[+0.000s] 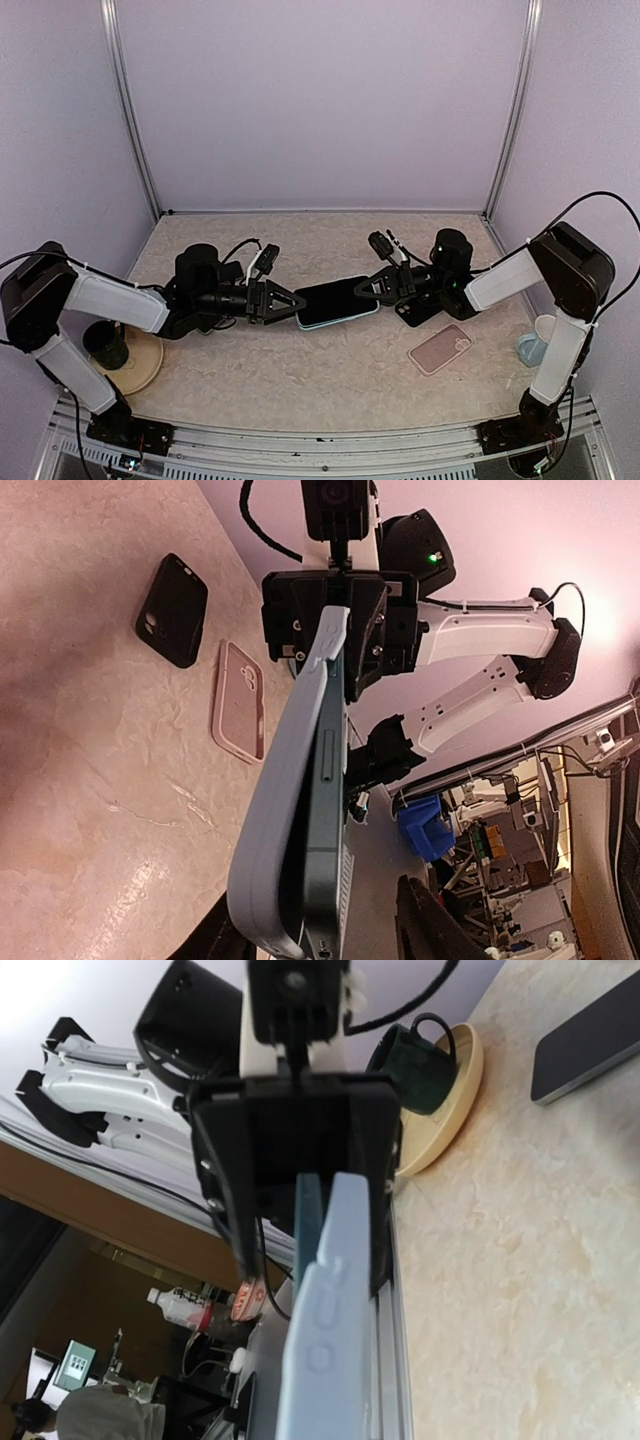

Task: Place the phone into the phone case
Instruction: Press the phone case against the phone.

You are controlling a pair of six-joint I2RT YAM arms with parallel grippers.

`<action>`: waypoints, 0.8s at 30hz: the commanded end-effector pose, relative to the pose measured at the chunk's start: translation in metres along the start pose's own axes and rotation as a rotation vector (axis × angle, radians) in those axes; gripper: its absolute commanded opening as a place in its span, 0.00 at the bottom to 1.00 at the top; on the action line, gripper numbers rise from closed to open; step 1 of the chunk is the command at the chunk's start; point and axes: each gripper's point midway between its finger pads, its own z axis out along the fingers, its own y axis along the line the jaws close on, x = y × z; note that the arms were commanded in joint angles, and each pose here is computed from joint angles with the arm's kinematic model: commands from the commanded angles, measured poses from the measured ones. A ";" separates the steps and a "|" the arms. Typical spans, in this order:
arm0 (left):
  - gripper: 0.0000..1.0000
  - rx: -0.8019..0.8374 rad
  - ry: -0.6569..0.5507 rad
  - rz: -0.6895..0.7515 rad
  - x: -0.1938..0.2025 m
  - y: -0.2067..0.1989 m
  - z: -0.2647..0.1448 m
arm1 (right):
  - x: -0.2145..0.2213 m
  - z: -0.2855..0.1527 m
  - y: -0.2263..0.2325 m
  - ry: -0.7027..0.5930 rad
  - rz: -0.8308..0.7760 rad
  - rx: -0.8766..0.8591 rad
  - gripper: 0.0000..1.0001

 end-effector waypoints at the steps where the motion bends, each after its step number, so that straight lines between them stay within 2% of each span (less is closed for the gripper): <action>1: 0.50 0.021 -0.077 0.076 -0.021 -0.015 -0.012 | 0.004 0.003 0.019 0.034 -0.055 -0.038 0.00; 10: 0.51 0.054 -0.044 0.071 -0.022 -0.019 -0.004 | 0.010 0.005 0.024 0.053 -0.071 -0.042 0.00; 15: 0.45 0.082 -0.018 0.057 -0.015 -0.022 0.000 | 0.008 0.006 0.023 0.056 -0.072 -0.033 0.00; 20: 0.48 0.100 0.011 0.044 -0.009 -0.023 0.005 | 0.006 0.007 0.022 0.059 -0.081 -0.036 0.00; 24: 0.45 0.116 0.029 0.028 -0.005 -0.023 0.005 | 0.005 0.007 0.021 0.061 -0.087 -0.038 0.00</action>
